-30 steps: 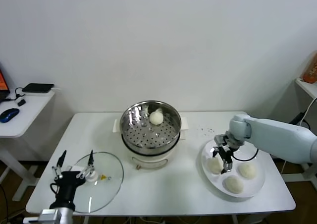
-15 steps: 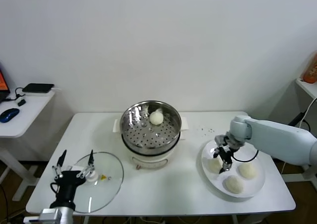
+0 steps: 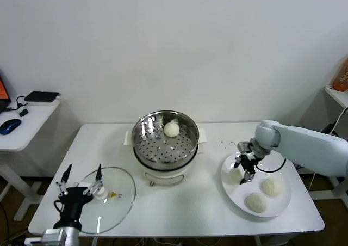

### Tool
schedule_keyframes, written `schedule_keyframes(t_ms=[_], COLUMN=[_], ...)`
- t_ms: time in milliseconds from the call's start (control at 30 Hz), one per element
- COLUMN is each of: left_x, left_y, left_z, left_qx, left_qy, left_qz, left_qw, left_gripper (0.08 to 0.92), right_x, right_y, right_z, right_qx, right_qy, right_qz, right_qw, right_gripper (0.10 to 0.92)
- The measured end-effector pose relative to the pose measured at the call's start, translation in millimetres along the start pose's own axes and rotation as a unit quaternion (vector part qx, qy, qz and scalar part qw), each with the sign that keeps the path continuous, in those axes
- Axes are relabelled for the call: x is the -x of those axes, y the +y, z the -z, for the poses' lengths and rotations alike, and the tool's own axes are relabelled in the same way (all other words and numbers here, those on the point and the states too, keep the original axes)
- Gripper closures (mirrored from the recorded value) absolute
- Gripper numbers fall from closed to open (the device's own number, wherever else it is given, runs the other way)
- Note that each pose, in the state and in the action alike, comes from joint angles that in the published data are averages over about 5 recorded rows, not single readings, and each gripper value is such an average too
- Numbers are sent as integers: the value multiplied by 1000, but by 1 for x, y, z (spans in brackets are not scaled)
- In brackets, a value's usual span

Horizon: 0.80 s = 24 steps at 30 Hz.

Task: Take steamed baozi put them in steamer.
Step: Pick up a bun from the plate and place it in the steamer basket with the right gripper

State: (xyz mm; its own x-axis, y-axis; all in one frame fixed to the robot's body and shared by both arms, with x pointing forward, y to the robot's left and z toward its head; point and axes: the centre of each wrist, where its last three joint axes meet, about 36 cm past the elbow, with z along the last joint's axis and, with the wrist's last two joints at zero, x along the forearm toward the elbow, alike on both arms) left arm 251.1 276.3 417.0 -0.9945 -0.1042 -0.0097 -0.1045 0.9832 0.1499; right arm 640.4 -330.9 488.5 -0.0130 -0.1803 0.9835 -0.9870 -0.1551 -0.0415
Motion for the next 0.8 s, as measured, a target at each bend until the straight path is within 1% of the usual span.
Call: schedule_keyframes(t_ms=[300,667,800], left_x=[-1,-1,0], left_y=[0,0,-1], left_z=[2,-1,0], left_qx=[5,10,10], left_qy=[0,3,1], left_qz=[0,-1,-1], left_qw=[1000,1000,1000], left_gripper=[177,177,177], right_x=[-53,-159,-187], right_y=[-19,-57,-69], right_z=[10,54,77], right_qx=[-1,-23,-32], right_qy=[-25,-59,-71], right_qz=[-30,-80,-93], right_qw=[999,995,993], right_gripper=[361,356,359])
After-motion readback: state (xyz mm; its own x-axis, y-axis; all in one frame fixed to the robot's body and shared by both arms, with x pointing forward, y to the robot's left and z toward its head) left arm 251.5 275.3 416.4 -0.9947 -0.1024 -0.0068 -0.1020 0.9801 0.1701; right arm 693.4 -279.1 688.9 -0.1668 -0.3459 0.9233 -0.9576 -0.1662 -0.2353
